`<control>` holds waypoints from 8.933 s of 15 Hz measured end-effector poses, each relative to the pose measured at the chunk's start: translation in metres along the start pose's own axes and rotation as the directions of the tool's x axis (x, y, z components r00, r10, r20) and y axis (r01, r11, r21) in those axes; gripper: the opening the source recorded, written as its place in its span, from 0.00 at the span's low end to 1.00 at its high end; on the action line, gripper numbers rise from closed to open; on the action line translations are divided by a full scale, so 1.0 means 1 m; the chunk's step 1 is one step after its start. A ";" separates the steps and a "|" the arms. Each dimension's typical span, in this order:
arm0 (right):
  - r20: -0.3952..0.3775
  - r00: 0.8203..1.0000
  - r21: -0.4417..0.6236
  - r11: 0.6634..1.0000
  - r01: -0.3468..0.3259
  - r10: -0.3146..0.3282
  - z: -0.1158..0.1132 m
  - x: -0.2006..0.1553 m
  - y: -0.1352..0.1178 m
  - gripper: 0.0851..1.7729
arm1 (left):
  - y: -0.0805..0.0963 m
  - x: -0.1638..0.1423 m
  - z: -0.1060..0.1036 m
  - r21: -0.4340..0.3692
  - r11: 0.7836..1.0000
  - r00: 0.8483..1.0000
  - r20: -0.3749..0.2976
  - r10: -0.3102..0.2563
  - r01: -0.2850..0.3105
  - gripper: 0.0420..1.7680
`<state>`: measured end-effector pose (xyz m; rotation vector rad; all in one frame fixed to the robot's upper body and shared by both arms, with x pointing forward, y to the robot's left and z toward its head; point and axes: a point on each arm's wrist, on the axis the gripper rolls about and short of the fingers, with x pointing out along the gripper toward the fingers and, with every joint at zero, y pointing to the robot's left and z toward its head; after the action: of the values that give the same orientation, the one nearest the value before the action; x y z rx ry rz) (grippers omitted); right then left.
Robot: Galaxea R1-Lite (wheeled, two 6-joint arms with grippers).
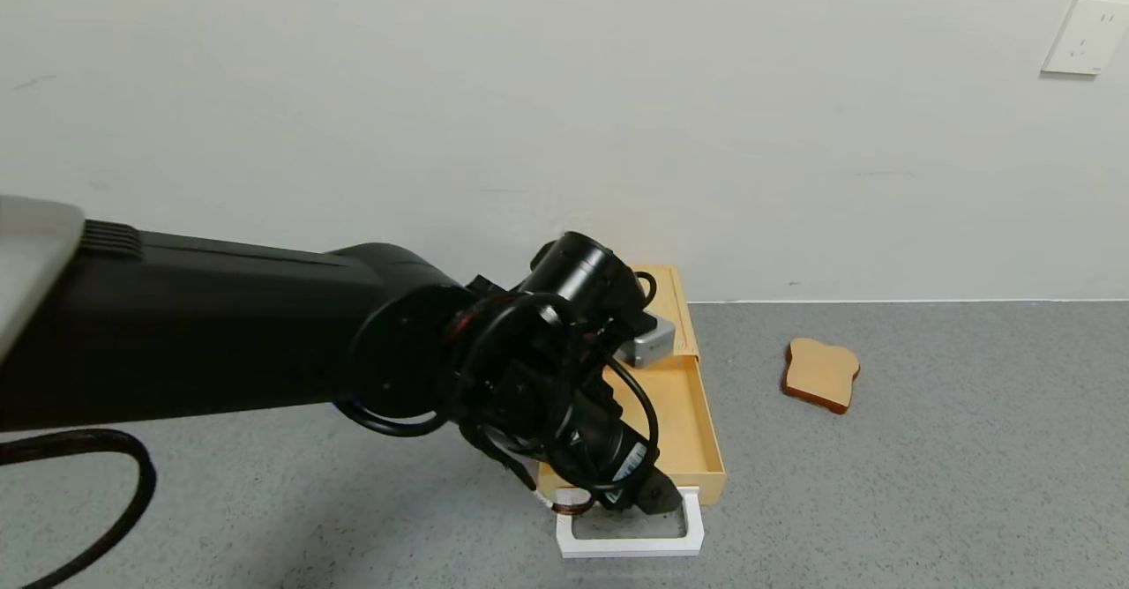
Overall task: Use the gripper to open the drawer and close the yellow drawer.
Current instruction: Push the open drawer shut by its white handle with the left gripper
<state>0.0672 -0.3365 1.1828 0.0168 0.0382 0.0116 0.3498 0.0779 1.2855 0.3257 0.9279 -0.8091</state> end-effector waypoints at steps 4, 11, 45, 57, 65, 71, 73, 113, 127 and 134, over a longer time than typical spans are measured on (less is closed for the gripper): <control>0.000 1.000 0.000 1.000 0.001 -0.001 0.000 0.000 0.000 0.96 | 0.028 -0.046 0.004 -0.060 0.997 0.992 0.112 0.053 -0.047 0.97; 0.000 1.000 0.000 1.000 0.000 0.000 0.000 0.000 0.000 0.96 | 0.086 -0.103 -0.008 -0.209 0.974 0.964 0.231 0.133 -0.085 0.97; 0.000 1.000 0.000 1.000 -0.001 0.001 0.000 0.000 0.000 0.96 | 0.068 -0.092 0.000 -0.460 0.870 0.928 0.216 0.303 -0.177 0.97; 0.000 1.000 0.000 1.000 0.000 0.000 0.000 0.000 0.000 0.96 | -0.009 -0.032 -0.002 -0.502 0.828 0.964 -0.047 0.263 -0.250 0.97; 0.000 1.000 0.000 1.000 -0.001 0.001 0.000 0.000 0.000 0.96 | -0.025 0.009 -0.014 -0.529 0.783 0.944 -0.202 0.259 -0.328 0.97; 0.000 1.000 0.000 1.000 -0.001 0.001 0.000 0.000 0.000 0.96 | -0.019 0.025 -0.019 -0.576 0.732 0.931 -0.256 0.261 -0.364 0.97; 0.000 1.000 0.000 1.000 0.000 0.000 0.000 0.000 0.000 0.96 | -0.016 0.030 -0.021 -0.578 0.727 0.927 -0.272 0.257 -0.371 0.97; 0.000 1.000 0.000 1.000 0.000 0.000 0.000 0.000 0.000 0.96 | 0.034 0.085 0.002 -0.629 0.667 0.916 -0.251 0.313 -0.400 0.97; 0.000 1.000 0.000 1.000 0.000 0.000 0.000 0.000 0.000 0.96 | 0.061 0.089 0.025 -0.628 0.683 0.923 -0.176 0.343 -0.373 0.97; 0.000 1.000 0.000 1.000 0.000 0.000 0.000 0.000 0.000 0.96 | 0.075 0.094 0.033 -0.630 0.685 0.922 -0.145 0.358 -0.365 0.97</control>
<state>0.0672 -0.3365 1.1829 0.0172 0.0380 0.0118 0.4562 0.0644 1.2216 -0.1047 1.0526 -0.0802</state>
